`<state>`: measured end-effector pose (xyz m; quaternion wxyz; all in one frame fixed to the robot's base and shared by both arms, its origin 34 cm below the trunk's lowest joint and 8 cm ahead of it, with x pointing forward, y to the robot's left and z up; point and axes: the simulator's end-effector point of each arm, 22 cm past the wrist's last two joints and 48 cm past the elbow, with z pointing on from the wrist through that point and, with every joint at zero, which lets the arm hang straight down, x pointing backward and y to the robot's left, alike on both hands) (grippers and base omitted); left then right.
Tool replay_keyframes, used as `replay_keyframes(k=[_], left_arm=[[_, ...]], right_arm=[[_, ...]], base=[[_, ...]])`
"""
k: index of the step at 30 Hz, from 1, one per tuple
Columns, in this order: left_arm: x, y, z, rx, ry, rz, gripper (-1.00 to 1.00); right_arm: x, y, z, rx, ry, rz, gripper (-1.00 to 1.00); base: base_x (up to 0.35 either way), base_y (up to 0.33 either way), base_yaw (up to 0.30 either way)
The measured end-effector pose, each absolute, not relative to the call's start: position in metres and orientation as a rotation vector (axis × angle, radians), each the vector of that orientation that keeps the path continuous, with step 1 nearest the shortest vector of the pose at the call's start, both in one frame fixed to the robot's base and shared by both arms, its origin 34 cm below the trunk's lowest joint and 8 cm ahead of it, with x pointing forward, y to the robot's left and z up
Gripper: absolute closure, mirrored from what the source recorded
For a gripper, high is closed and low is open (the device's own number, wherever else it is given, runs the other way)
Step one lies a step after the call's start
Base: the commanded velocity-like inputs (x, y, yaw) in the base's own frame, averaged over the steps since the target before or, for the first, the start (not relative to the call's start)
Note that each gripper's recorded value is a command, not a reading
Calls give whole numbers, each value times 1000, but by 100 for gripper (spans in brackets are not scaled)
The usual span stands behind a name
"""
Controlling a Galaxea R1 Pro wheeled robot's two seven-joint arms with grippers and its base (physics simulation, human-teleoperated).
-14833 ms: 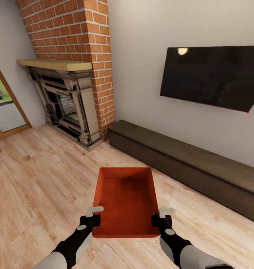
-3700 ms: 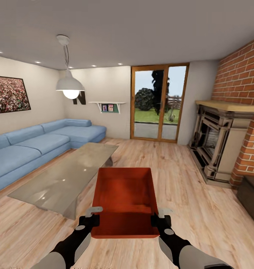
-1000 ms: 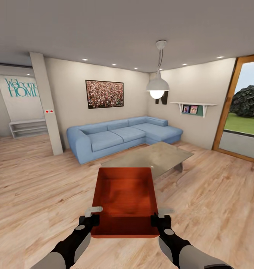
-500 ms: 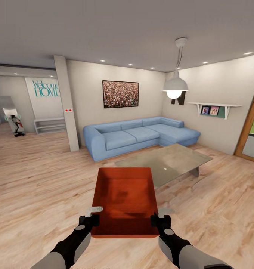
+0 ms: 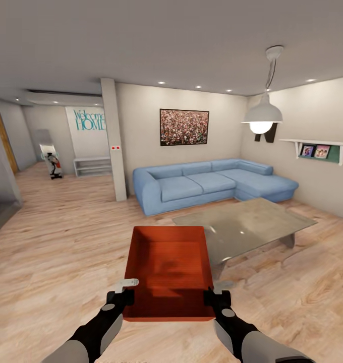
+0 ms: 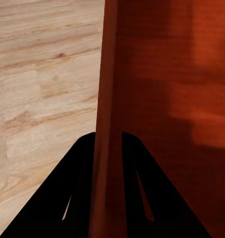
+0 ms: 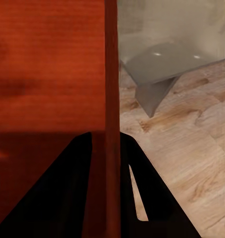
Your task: Move the two storage containers from the living room to the garage. In the garage, place one container on the floor and stack the other container on top of it (either order is fine).
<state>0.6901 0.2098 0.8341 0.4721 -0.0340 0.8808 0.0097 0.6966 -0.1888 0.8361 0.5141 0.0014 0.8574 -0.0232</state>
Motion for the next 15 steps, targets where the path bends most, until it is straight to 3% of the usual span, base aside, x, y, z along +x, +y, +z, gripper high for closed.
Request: replay_keyframes(k=[15], left_arm=[[690,210,834,-84,2157,24,100]], right_arm=[[697,-189,836,3,2061,-56,100]], base=[[0,0,266]])
